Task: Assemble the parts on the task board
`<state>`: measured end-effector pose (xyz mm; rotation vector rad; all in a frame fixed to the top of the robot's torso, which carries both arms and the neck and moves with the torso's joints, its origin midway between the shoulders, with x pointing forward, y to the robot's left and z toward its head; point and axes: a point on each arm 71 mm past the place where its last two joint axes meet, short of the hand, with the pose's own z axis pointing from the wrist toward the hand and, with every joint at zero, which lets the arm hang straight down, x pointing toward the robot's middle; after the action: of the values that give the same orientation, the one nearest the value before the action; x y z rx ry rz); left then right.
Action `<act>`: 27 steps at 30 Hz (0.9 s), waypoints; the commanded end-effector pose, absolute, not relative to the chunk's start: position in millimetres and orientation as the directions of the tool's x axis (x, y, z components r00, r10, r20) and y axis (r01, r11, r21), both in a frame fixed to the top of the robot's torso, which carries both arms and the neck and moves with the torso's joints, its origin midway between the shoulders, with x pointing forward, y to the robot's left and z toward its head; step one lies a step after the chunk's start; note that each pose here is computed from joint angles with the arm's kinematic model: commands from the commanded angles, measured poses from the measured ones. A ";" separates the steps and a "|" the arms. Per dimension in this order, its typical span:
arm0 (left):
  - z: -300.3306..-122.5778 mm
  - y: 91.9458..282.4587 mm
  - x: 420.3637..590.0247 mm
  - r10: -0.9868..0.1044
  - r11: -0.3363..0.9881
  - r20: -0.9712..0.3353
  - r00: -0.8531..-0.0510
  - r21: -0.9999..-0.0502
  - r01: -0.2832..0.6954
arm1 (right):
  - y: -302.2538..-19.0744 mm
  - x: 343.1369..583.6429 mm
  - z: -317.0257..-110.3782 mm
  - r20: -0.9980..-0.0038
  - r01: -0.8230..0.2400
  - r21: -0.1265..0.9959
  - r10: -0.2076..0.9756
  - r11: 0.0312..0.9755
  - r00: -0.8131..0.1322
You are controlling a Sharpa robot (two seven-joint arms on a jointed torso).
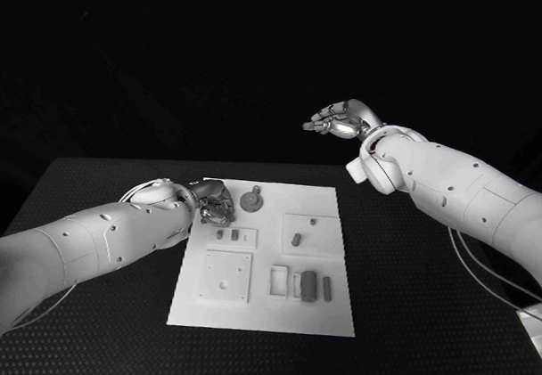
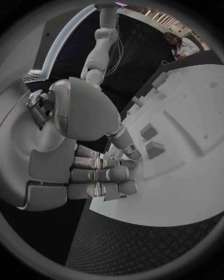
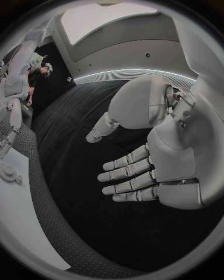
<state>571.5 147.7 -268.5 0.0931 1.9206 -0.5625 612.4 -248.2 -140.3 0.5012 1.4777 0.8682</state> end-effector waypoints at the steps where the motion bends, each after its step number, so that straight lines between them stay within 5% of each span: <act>1: -274.4 157.4 570.8 -0.182 0.900 -0.883 -0.433 -0.327 0.288 | -251.5 611.1 -141.6 -0.643 -0.196 0.763 0.754 0.616 -0.130; 15: -267.9 190.9 576.2 -0.278 0.901 -0.881 -0.382 -0.377 0.215 | -265.4 602.2 -150.3 -0.675 -0.182 0.737 0.723 0.651 -0.149; 22: -252.3 218.4 578.7 -0.597 0.734 -0.671 -0.438 -0.678 0.038 | -276.1 592.0 -166.7 -0.753 -0.175 0.651 0.600 0.739 -0.270; 27: -241.9 244.9 573.0 -0.722 0.613 -0.551 -0.419 -0.790 -0.017 | -279.1 578.8 -177.2 -0.822 -0.206 0.551 0.484 0.809 -0.300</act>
<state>575.2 247.7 -244.2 -0.4167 1.8681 -0.7027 582.9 -283.5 -170.6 0.3529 1.6571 0.7666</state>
